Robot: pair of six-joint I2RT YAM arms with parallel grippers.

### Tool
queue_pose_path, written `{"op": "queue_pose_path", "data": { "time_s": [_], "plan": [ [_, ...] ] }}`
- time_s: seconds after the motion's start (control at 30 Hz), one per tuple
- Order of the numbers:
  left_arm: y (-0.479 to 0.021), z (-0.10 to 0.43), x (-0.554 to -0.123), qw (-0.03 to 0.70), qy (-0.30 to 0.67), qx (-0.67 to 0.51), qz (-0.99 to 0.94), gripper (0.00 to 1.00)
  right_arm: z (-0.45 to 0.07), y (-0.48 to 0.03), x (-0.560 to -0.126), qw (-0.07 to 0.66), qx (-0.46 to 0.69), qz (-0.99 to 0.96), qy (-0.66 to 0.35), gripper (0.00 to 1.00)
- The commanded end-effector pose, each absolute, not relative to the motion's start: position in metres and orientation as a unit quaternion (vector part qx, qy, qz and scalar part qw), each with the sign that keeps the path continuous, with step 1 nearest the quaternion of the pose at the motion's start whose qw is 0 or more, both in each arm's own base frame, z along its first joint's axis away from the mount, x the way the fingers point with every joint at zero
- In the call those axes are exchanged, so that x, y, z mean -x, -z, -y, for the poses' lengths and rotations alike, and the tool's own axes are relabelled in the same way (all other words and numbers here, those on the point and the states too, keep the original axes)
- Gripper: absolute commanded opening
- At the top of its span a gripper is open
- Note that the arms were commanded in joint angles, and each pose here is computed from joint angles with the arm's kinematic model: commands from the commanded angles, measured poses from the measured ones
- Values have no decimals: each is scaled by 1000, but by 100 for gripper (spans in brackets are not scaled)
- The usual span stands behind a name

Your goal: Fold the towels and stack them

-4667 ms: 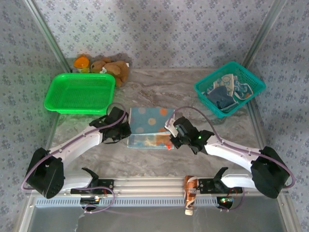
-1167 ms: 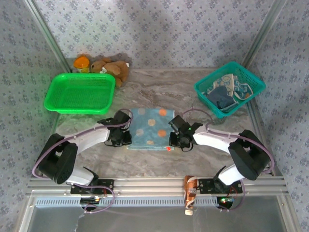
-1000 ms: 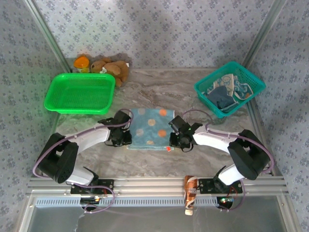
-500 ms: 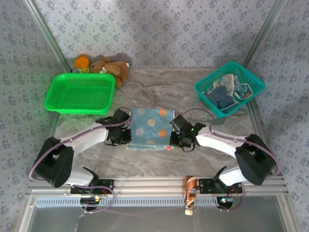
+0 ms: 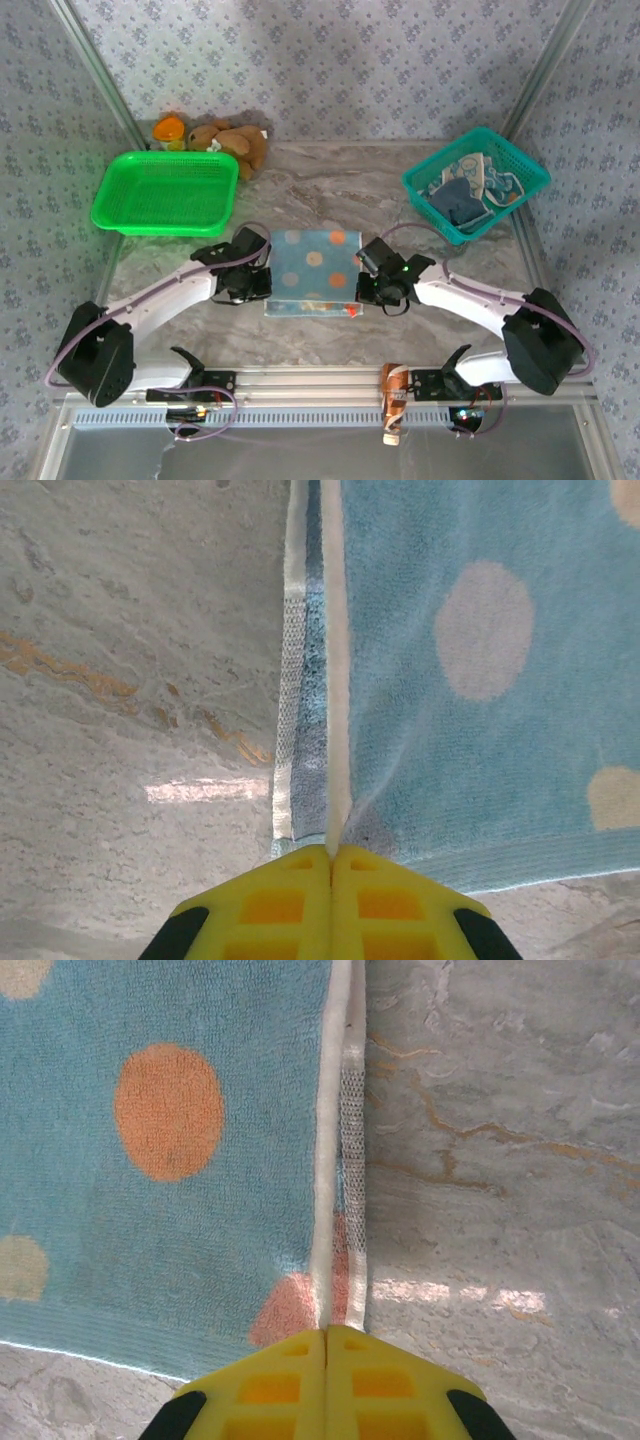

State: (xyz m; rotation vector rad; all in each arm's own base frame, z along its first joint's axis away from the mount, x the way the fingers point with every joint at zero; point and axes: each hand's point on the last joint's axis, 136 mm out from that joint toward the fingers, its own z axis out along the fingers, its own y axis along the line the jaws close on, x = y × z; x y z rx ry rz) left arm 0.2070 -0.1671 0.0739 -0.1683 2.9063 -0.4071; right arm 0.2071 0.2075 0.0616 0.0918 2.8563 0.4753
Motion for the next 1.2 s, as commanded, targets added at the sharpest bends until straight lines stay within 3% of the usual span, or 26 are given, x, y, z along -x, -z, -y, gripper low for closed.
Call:
{"op": "queue_pose_path", "data": {
  "time_s": [0.0, 0.4, 0.83, 1.17],
  "plan": [
    [-90, 169, -208, 105, 145, 65, -982, 0, -205, -71, -206, 120, -22, -980, -156, 0],
    [-89, 170, -180, 82, 162, 84, -980, 0, -203, -73, -194, 106, -9, -981, -164, 0],
    [-31, 172, -151, 26, 148, 85, -985, 0, -208, -24, -171, 38, 17, -989, -144, 0],
    [-13, 174, -148, 10, 125, 70, -990, 0, -213, -14, -170, 32, 28, -990, -135, 0]
  ]
}}
